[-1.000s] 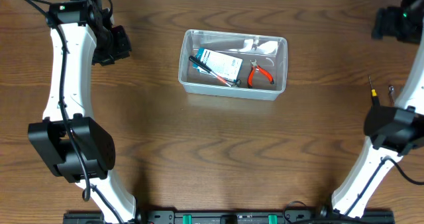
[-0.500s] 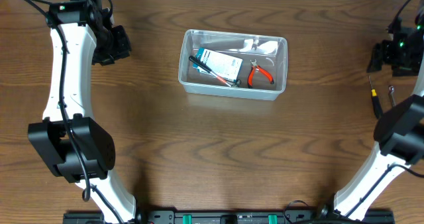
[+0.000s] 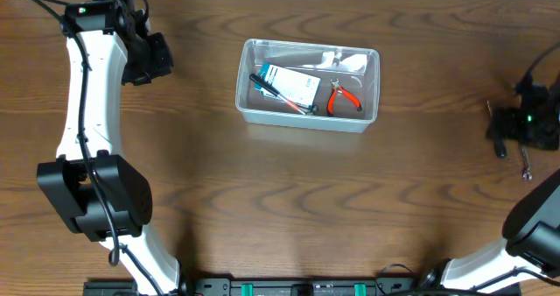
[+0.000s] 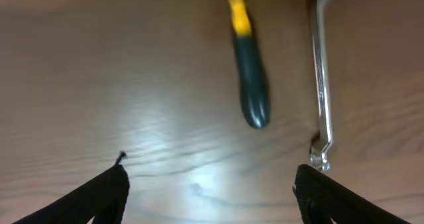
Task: Pack container
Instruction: 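Move the right gripper right toward the yellow-handled screwdriver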
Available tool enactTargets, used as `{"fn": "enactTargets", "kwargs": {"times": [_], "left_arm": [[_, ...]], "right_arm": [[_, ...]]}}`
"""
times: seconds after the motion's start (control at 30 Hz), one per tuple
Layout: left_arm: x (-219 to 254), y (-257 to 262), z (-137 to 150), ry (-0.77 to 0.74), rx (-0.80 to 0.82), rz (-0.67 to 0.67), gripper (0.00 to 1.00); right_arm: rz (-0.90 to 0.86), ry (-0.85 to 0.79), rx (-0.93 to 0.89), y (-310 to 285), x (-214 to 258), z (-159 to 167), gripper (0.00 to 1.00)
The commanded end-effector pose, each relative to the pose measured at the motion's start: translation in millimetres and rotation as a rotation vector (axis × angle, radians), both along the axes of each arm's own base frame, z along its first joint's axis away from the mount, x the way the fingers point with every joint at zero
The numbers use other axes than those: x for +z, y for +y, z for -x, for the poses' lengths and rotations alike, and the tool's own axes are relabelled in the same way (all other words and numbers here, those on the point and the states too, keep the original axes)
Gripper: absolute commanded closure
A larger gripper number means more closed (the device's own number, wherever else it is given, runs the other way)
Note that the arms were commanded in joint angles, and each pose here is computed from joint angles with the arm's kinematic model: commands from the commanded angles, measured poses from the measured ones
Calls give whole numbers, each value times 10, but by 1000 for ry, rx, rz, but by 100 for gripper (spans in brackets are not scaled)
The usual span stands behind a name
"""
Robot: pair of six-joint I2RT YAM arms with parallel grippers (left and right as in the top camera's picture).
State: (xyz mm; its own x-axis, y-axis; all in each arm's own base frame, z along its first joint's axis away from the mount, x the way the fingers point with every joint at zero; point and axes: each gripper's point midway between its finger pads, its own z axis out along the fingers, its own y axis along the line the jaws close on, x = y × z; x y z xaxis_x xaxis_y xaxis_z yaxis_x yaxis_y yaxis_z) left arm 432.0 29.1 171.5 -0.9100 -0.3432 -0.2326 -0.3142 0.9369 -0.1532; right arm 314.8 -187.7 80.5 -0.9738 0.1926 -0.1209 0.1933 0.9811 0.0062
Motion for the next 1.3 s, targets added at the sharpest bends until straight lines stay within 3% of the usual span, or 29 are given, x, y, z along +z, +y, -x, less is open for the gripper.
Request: {"fn": "enactTargets", "kwargs": {"times": [0.0, 0.13, 0.37, 0.8, 1.27], "left_arm": [[-76, 22, 19, 24, -2, -11, 71], [-78, 21, 27, 28, -2, -11, 71], [-78, 21, 27, 28, -2, -10, 72], [-80, 20, 36, 32, -2, -10, 72], [-89, 17, 72, 46, -3, -9, 72]], "right_arm": [[-1, -3, 46, -81, -104, 97, 26], [12, -45, 91, -130, -93, 18, 32], [32, -82, 213, -104, -189, -178, 32], [30, -7, 252, -124, -674, -258, 36], [90, 27, 273, -204, -815, -303, 39]]}}
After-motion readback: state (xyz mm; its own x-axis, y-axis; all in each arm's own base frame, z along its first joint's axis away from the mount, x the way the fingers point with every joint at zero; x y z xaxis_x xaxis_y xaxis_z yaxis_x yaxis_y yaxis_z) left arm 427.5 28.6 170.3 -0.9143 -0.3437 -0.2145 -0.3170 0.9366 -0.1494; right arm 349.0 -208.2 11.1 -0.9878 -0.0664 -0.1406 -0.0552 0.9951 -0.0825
